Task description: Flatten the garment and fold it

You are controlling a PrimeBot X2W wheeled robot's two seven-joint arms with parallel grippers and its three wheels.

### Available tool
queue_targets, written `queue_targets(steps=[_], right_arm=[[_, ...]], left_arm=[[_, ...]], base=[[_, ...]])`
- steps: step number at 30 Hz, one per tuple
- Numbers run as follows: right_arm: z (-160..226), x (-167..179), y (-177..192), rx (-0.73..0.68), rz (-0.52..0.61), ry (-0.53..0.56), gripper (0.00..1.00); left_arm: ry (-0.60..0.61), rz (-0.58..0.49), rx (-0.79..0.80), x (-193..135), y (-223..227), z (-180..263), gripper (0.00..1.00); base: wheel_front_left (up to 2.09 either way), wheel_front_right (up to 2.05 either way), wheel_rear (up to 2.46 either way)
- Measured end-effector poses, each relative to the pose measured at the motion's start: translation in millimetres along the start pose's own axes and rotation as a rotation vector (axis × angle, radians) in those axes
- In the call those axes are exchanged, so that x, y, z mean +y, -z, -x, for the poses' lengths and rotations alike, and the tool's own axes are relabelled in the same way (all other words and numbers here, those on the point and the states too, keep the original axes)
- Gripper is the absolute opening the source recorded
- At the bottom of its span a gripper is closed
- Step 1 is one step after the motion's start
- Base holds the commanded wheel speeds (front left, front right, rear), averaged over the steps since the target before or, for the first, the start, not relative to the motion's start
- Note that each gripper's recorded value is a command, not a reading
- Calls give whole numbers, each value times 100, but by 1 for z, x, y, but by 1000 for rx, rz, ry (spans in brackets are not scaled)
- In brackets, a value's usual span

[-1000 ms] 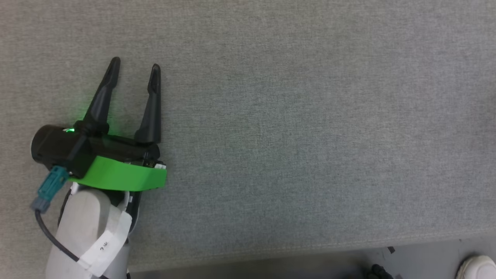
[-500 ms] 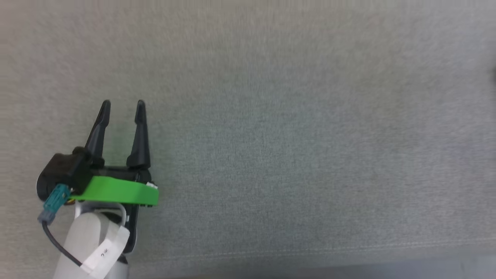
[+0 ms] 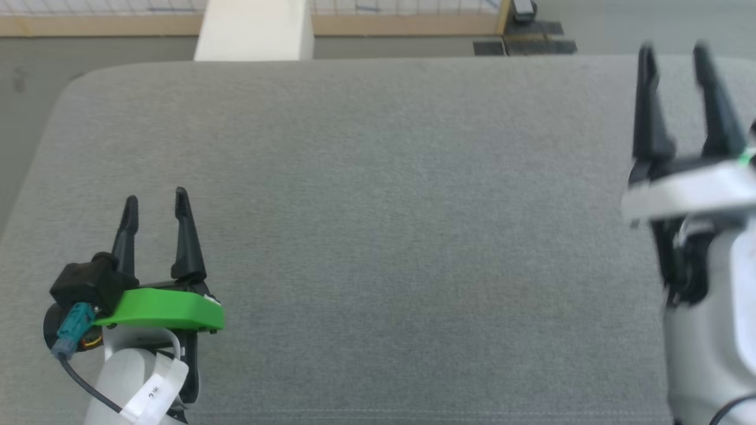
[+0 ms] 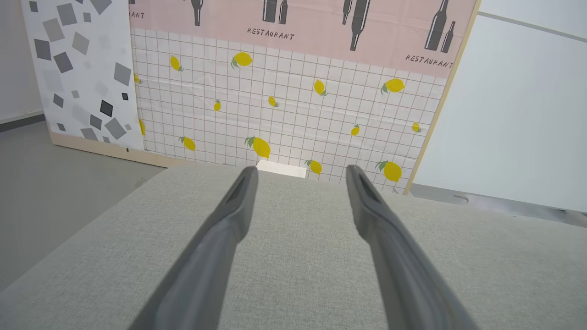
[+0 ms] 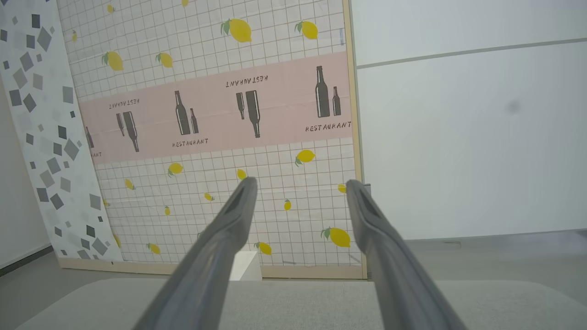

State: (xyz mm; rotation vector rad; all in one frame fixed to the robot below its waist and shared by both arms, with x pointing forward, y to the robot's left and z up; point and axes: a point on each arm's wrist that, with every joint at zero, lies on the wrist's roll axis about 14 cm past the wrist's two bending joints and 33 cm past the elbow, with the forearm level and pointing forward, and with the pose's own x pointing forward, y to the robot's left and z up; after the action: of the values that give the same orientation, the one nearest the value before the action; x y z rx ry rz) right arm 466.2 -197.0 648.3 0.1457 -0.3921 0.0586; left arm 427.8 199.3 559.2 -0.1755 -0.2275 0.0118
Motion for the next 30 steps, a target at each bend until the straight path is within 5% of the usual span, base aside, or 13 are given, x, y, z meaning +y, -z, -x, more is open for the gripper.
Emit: queue_targets(steps=[12,30], right_arm=[[78,8,70,173,-90,35,100],[119,-26,59,177,-38,130,100]], left_arm=[[-28,-9,34,7,-3,29,100],[47,2,137,-25,30,51,100]], base=[[0,0,0],[0,0,0]])
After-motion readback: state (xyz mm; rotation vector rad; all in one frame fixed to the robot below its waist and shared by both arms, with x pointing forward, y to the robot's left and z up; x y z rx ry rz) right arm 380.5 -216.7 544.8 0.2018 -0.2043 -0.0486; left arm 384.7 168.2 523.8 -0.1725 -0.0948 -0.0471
